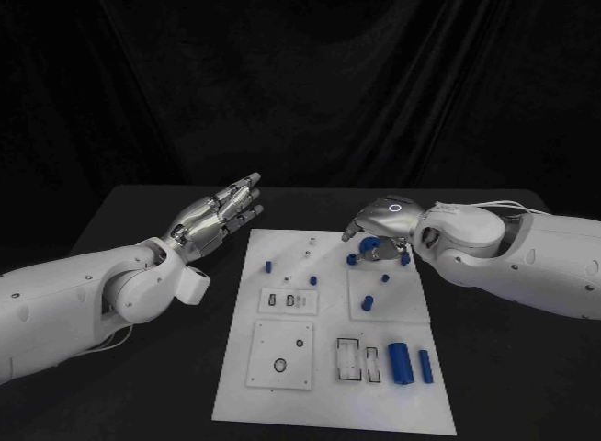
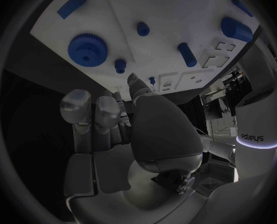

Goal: Assemble the parts on the task board

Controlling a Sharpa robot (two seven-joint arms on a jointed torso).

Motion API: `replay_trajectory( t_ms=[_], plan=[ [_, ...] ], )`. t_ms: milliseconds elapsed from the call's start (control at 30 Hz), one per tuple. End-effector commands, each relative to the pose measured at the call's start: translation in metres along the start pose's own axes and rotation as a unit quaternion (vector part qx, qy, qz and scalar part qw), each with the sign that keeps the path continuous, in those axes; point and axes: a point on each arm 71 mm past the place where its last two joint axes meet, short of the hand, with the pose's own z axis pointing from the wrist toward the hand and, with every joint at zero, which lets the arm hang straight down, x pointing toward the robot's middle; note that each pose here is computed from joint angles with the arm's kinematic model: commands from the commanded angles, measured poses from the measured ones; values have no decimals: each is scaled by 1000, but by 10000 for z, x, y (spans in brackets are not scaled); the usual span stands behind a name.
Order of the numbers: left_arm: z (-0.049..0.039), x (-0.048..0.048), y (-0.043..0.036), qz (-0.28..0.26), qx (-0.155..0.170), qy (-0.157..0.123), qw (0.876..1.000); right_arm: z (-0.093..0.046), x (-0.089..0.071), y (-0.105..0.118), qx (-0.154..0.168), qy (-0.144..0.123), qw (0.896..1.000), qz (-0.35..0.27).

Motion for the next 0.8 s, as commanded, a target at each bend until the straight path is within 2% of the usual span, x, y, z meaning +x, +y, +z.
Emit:
replay_trajectory(
  t_ms=[33, 633, 800],
  plan=[
    [14, 17, -24, -4, 8, 10, 1000, -3, 49, 4, 0, 9, 1000, 6],
    [31, 31, -11, -8, 3, 17, 1000, 10, 180, 1, 3, -14, 1000, 15],
    [37, 30, -4, -9, 1, 19, 1000, 8, 186, -5, 4, -28, 999, 16]
  ],
)
